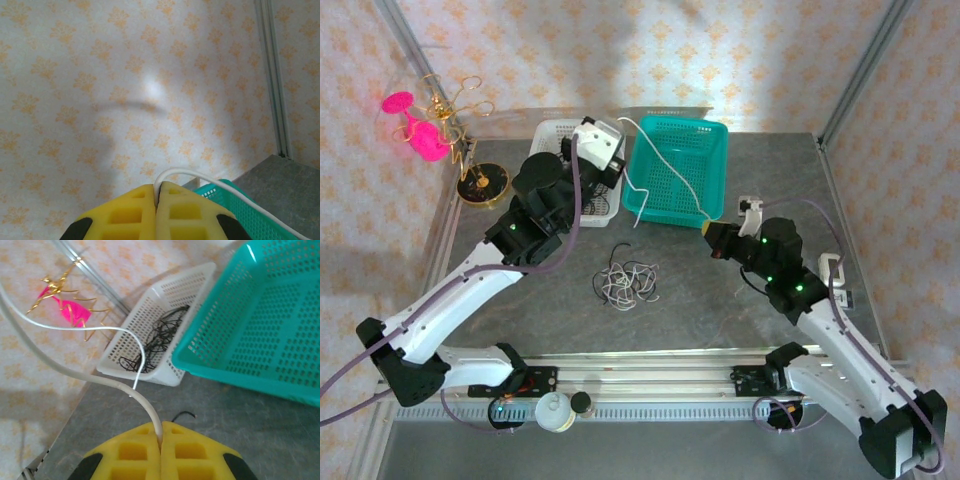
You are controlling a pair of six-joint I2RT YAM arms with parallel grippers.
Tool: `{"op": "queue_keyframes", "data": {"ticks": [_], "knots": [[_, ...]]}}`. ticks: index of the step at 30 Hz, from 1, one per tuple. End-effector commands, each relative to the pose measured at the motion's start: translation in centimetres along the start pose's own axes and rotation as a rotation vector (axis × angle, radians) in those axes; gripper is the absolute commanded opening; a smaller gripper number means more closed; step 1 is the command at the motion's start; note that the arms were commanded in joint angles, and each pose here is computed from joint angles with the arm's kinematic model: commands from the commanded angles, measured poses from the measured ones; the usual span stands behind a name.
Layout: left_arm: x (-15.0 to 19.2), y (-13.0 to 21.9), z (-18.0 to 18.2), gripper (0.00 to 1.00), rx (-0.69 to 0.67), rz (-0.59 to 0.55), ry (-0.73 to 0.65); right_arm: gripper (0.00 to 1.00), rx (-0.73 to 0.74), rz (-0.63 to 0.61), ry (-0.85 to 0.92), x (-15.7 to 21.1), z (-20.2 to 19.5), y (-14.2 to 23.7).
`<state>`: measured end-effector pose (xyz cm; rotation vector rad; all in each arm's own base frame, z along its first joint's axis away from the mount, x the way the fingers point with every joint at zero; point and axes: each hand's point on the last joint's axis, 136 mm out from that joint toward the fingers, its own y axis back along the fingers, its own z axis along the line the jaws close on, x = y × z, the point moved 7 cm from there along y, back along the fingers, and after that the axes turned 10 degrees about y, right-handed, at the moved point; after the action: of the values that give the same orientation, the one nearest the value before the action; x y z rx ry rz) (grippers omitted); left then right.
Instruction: Untangle the cables
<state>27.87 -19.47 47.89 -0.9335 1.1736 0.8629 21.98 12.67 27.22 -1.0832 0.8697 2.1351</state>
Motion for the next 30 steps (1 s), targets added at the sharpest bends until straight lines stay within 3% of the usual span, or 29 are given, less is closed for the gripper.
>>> {"op": "queue_keyframes", "data": {"ticks": [1, 11, 15, 16, 21, 30], "knots": [[-2.6, 0.4, 1.4, 0.0, -0.04, -0.089, 0.01, 0.0, 0.091, 0.015, -0.059, 0.2, -0.6, 1.2], [-2.3, -0.8, 1.5, 0.0, -0.024, -0.074, 0.007, 0.0, 0.157, -0.021, -0.041, 0.6, -1.0, 3.3], [-2.2, -2.3, 1.1, 0.0, -0.014, -0.049, 0.005, 0.35, 0.207, -0.02, -0.023, -0.1, -1.1, 3.8], [-2.2, -2.7, 1.0, 0.0, -0.018, -0.043, 0.008, 0.39, 0.213, -0.019, -0.019, -0.2, -1.1, 3.9], [-2.3, -5.8, 0.4, 0.0, -0.042, -0.031, 0.027, 0.51, 0.228, -0.038, 0.006, -0.7, -0.8, 4.8], [2.2, -12.7, -2.0, 0.0, -0.046, 0.044, 0.037, 0.53, 0.223, -0.087, -0.001, -1.7, -0.3, 5.7]]}}
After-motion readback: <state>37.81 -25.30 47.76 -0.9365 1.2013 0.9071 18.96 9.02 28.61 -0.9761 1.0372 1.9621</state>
